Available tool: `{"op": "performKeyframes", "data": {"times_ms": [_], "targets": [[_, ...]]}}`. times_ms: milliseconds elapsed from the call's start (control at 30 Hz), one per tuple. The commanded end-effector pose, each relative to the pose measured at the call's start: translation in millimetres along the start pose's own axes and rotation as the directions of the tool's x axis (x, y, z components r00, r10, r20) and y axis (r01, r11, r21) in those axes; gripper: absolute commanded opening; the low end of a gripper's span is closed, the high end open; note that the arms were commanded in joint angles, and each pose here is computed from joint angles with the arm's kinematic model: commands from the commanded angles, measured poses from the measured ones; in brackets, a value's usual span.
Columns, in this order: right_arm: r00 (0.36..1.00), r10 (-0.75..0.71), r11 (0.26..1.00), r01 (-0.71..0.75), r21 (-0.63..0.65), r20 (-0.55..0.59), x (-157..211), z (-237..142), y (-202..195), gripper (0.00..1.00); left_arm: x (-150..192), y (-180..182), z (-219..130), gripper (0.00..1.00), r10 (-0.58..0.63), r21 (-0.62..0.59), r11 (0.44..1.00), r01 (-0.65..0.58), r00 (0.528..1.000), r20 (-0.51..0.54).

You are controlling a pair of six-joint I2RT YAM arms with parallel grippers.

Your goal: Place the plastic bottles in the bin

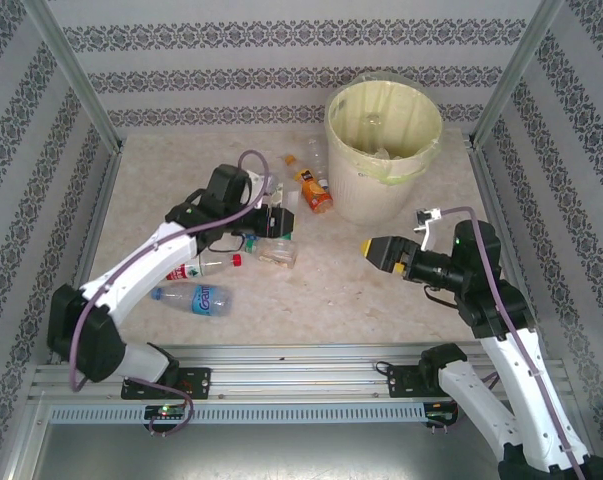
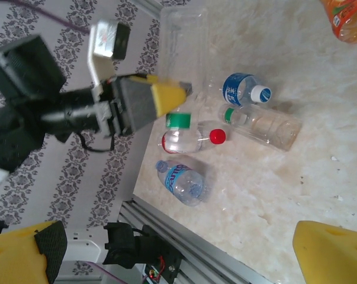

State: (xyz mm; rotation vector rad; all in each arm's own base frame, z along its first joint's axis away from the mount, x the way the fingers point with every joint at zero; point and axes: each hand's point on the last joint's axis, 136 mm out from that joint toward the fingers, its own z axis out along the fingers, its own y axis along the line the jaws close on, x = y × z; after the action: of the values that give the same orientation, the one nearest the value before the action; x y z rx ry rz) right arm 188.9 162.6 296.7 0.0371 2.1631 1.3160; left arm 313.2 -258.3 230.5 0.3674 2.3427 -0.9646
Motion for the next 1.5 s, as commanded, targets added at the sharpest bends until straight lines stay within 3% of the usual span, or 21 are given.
{"op": "performKeyframes", "data": {"times_ms": [0,133,333,933,1467], "targets": [[1.000,0.014,0.999,-0.015,-0.052,-0.014,-2.3,6.2,9.3,0.98,-3.6,-54.1,-19.5,0.57,0.027,0.220,0.974,-0.046,0.996,0.088],[0.998,0.060,0.998,-0.059,0.013,-0.030,-2.9,15.7,1.4,0.98,21.3,-61.6,-23.1,0.56,0.070,0.158,0.984,-0.086,0.992,0.109],[0.997,0.028,0.987,-0.016,0.161,-0.071,2.7,31.1,-6.4,0.98,48.8,-70.8,-11.8,0.55,0.142,0.044,0.988,-0.147,0.985,0.098],[0.990,-0.040,0.990,0.057,0.126,-0.135,8.9,82.6,13.6,0.94,74.2,-111.4,6.4,0.55,0.185,0.125,0.974,-0.190,0.982,0.051],[0.993,-0.019,0.997,0.028,0.075,-0.115,6.8,94.9,17.6,0.60,69.8,-128.4,-3.2,0.58,0.146,0.198,0.966,-0.165,0.983,0.109]]}}
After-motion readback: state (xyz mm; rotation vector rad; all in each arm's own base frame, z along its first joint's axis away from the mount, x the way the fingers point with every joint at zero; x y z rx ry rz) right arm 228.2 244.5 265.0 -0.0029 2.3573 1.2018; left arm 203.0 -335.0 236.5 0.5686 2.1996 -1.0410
